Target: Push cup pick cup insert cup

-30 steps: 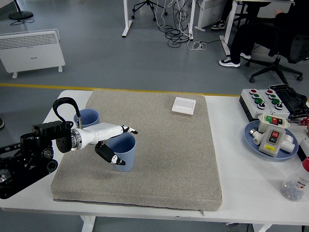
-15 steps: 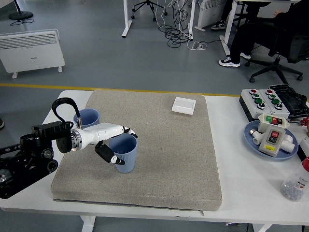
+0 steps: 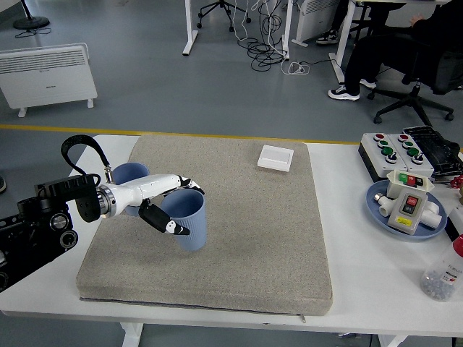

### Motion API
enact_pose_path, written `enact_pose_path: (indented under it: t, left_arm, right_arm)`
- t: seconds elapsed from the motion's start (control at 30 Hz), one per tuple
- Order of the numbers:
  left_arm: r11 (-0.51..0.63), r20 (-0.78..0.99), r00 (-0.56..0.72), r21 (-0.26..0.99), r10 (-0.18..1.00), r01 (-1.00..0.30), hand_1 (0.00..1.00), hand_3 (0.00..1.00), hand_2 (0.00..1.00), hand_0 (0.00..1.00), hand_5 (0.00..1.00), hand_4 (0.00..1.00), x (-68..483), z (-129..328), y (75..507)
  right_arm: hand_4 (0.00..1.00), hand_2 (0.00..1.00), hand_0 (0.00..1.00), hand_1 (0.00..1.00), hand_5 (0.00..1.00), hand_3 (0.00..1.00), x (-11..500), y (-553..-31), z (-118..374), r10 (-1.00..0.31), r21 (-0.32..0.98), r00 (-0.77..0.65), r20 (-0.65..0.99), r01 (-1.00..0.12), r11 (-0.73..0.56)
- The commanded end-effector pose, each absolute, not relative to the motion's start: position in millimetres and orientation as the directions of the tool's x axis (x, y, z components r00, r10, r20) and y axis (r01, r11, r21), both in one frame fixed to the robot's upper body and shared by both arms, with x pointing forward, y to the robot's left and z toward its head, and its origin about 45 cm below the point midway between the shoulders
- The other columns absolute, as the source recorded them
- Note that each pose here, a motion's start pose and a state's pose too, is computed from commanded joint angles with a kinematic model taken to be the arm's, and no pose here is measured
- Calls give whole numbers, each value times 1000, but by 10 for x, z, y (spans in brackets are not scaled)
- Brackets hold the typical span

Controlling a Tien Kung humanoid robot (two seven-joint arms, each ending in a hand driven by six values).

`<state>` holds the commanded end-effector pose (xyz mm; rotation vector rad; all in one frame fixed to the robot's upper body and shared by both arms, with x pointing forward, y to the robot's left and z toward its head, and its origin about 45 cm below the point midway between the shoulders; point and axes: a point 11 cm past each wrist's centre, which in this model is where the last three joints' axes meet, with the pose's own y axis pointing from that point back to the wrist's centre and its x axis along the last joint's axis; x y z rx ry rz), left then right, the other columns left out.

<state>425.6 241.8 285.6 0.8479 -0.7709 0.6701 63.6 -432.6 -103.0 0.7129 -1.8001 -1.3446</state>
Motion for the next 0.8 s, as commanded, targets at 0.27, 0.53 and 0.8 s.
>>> enact_pose_path:
  t: [0.27,0.53,0.8]
  left_arm:
    - [477,849,430,254,307,-842,521,448,503,505,65,534,4281,3562,2588]
    - [374,893,308,177,327,-910,523,449,499,525,53,522,4490,4023,2957]
    - [276,908,302,223,290,-935,530,446,506,531,50,537,4677,3926,3224]
  right_arm:
    - [108,586,750,610,569,583,658,-4335,-1024,-796,957,-554,243,4,289]
    - [108,586,750,611,570,583,673,-4347,-1017,-796,957,-554,244,3,291]
    - [109,586,749,610,572,582,686,-4352,-1012,-795,957,-556,243,2,291]
